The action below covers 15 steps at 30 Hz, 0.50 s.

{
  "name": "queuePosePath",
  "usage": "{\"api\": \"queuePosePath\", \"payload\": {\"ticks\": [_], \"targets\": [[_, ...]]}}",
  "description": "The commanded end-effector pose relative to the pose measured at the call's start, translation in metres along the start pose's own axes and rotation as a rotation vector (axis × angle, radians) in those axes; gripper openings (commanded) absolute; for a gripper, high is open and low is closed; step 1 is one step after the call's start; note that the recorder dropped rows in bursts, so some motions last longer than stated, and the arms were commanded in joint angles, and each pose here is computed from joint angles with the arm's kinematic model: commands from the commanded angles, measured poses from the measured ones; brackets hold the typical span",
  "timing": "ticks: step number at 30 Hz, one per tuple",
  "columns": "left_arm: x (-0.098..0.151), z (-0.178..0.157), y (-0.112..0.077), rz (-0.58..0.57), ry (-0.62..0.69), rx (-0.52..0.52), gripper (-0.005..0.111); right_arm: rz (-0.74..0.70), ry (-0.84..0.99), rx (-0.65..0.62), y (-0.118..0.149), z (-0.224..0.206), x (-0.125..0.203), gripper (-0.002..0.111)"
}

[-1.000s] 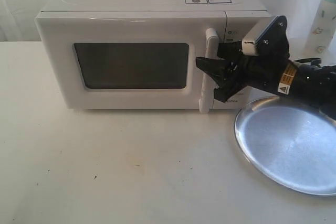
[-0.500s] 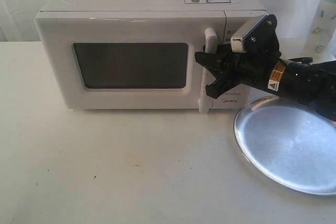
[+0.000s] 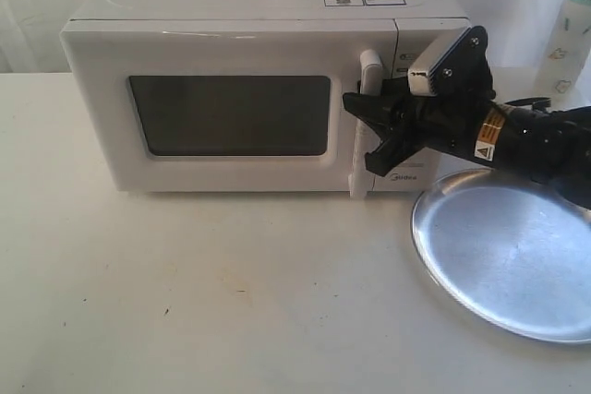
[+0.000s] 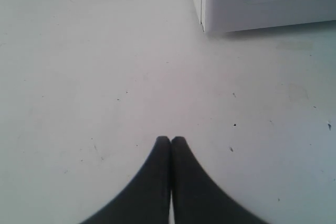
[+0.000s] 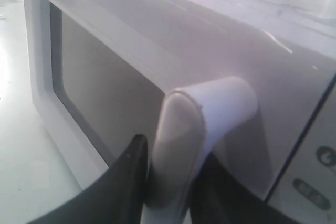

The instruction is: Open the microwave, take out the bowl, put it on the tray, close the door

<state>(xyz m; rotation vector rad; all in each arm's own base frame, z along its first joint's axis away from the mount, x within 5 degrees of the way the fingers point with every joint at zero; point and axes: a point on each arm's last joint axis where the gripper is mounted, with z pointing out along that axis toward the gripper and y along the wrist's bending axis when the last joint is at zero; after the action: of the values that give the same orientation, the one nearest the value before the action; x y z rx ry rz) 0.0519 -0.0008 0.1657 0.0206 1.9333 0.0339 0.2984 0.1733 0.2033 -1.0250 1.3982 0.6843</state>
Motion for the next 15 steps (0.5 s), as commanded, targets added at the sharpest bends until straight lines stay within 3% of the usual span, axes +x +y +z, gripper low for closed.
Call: {"api": "queuePosePath", "payload": {"ticks": [1, 7, 15], "targets": [[-0.001, 0.0, -0.001, -0.005, -0.003, 0.008, 0.0, -0.244, -0.159, -0.413, 0.046, -0.008, -0.032, 0.0], [-0.001, 0.0, -0.001, -0.005, -0.003, 0.008, 0.0, -0.274, -0.126, -0.495, 0.054, -0.016, -0.04, 0.0], [-0.001, 0.0, -0.001, -0.005, -0.003, 0.008, 0.0, -0.148, -0.101, -0.499, 0.055, -0.019, -0.047, 0.001]]}}
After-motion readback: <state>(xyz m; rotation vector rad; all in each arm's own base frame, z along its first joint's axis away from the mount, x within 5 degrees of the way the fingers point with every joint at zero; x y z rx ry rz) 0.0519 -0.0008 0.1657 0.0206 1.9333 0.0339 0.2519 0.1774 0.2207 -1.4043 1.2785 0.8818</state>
